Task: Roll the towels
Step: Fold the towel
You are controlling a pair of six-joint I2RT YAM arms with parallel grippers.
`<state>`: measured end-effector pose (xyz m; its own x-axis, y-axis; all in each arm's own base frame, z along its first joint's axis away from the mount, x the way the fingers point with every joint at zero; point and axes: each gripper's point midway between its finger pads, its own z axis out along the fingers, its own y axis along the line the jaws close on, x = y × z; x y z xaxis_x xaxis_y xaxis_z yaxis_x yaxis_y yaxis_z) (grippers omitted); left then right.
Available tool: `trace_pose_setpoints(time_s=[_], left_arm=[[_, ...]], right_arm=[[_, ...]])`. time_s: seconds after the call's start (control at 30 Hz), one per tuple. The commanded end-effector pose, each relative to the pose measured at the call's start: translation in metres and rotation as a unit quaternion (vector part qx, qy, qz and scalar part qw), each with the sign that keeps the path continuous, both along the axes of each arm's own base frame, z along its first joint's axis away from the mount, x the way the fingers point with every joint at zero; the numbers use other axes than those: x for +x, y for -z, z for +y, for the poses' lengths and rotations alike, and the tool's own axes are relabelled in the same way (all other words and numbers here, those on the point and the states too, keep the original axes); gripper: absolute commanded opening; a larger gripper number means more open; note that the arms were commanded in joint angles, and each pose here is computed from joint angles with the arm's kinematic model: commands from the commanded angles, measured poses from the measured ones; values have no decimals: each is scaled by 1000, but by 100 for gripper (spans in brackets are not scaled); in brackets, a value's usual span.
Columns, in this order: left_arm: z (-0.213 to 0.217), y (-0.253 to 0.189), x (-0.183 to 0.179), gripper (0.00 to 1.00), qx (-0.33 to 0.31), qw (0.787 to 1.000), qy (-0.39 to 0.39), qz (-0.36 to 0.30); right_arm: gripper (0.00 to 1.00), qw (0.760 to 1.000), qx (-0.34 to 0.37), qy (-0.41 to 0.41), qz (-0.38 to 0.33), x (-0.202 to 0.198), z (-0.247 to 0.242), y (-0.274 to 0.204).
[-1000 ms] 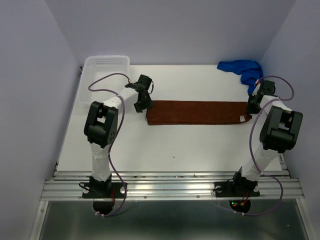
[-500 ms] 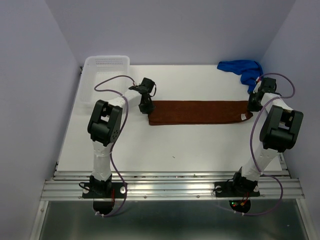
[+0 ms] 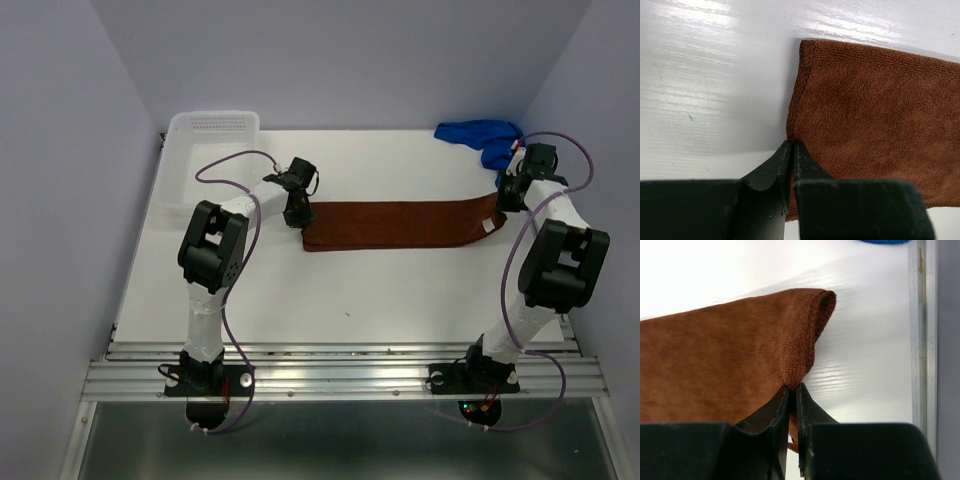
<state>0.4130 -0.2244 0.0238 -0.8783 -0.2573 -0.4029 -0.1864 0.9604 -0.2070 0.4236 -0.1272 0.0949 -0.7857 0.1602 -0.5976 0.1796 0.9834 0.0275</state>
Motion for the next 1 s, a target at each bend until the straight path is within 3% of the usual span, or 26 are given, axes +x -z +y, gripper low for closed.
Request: trace_pose_setpoints(time_s=[0.0,0.17,0.5,0.97], left_arm=[[-4,12,-9,14,4,1000,13,20],[-4,11,-11,13,0,1000,15,19],[-5,6,-12,11,-10,1000,13,7],[-5,3,-12,11,-16,1000,11,1]], right_arm=[[1,998,-7,-36,-46,14,31,-50],[1,997,-13,-63,-47,19,80,-65],[1,987,57,-141,-46,26,211,-78],[1,969,98,-223,-43,23,318,-92]])
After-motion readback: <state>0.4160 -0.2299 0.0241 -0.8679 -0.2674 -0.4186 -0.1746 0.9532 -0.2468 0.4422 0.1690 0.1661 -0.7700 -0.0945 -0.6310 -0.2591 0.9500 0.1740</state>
